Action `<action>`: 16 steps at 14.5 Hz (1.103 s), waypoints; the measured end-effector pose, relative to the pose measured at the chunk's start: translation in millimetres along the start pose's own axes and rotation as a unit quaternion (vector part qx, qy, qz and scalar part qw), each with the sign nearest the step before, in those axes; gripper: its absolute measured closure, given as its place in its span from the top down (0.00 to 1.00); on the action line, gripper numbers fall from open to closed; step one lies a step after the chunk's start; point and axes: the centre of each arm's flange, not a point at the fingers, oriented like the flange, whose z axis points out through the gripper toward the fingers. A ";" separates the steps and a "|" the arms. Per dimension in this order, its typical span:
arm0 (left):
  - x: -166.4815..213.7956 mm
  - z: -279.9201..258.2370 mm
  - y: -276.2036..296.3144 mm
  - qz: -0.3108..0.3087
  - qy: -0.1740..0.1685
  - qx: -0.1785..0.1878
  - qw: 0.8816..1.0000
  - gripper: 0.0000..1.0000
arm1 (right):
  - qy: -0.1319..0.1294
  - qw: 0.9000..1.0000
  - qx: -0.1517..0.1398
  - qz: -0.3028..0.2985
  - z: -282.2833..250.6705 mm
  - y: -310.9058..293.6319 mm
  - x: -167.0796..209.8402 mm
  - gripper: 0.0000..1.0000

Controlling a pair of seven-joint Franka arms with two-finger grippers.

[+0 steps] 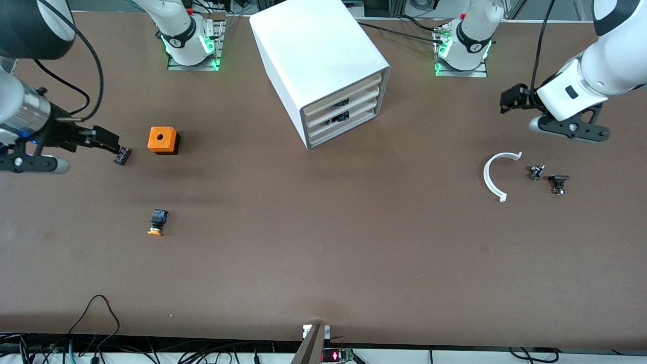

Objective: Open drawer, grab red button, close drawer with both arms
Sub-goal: 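Reach the left gripper toward the drawer while the right gripper advances, then grasp the drawer handle with the left gripper while the right gripper approaches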

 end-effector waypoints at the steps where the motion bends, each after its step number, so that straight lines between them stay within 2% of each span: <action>1: -2.2 7.1 3.9 0.018 -0.025 -0.017 0.999 1.00 | -0.008 1.000 -0.001 -0.003 7.9 -3.6 3.0 1.00; 2: -3.2 15.1 8.9 0.038 -0.050 -0.042 0.997 1.00 | -0.015 1.000 -0.002 -0.006 15.2 -7.7 5.5 1.00; 4: 3.0 34.7 21.8 0.073 -0.092 -0.115 0.986 1.00 | -0.025 1.000 -0.003 -0.013 27.4 -17.1 9.8 1.00; 7: 28.4 68.5 34.3 0.108 -0.124 -0.225 0.960 1.00 | -0.039 0.999 0.010 0.004 42.7 -28.9 14.9 1.00; 11: 61.3 103.9 47.0 0.192 -0.107 -0.355 0.909 1.00 | -0.058 0.997 0.019 0.043 64.5 -47.5 21.0 1.00; 16: 93.3 182.8 65.9 0.205 -0.045 -0.455 0.865 1.00 | -0.058 0.993 0.017 0.098 80.0 -84.4 24.3 1.00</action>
